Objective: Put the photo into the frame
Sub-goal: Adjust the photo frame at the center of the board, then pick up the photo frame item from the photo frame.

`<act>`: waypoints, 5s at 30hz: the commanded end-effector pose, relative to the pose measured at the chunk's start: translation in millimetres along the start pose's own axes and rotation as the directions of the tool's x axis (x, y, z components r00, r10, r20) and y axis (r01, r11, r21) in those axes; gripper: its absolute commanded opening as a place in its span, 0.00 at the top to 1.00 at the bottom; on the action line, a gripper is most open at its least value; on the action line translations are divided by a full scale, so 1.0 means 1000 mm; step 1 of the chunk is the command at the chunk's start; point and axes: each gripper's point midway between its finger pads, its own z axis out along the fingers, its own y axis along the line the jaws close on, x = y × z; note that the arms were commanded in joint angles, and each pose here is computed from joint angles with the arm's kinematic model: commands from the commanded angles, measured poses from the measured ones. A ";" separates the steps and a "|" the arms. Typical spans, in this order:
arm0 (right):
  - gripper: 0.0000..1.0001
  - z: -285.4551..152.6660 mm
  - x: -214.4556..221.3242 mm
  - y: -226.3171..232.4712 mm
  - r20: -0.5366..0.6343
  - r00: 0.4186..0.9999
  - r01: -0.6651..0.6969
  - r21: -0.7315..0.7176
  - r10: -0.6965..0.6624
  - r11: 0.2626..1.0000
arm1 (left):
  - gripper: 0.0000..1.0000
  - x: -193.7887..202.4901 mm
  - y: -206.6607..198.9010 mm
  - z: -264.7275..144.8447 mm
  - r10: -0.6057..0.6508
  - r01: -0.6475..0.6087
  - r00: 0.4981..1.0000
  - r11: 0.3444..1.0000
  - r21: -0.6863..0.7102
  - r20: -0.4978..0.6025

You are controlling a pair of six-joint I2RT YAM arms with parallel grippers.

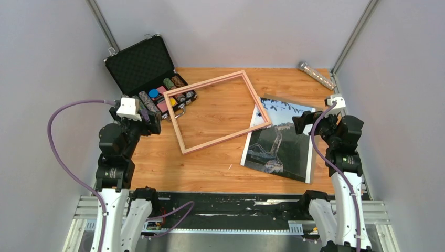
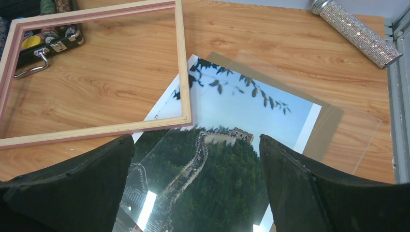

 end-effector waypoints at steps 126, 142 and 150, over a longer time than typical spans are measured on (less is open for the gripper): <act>0.84 0.443 0.025 0.243 0.467 0.547 0.836 -0.347 -0.694 0.425 | 0.00 0.118 0.003 0.142 0.183 -0.133 0.935 0.975 0.179 -0.304; 0.35 0.438 0.021 0.228 0.400 0.587 0.809 -0.321 -0.704 0.492 | 0.00 0.113 0.003 0.135 0.182 -0.136 0.940 0.975 0.173 -0.289; 0.28 0.376 -0.024 0.199 0.230 0.729 0.683 -0.305 -0.645 0.664 | 0.00 0.092 -0.005 0.121 0.167 -0.119 0.952 0.974 0.193 -0.257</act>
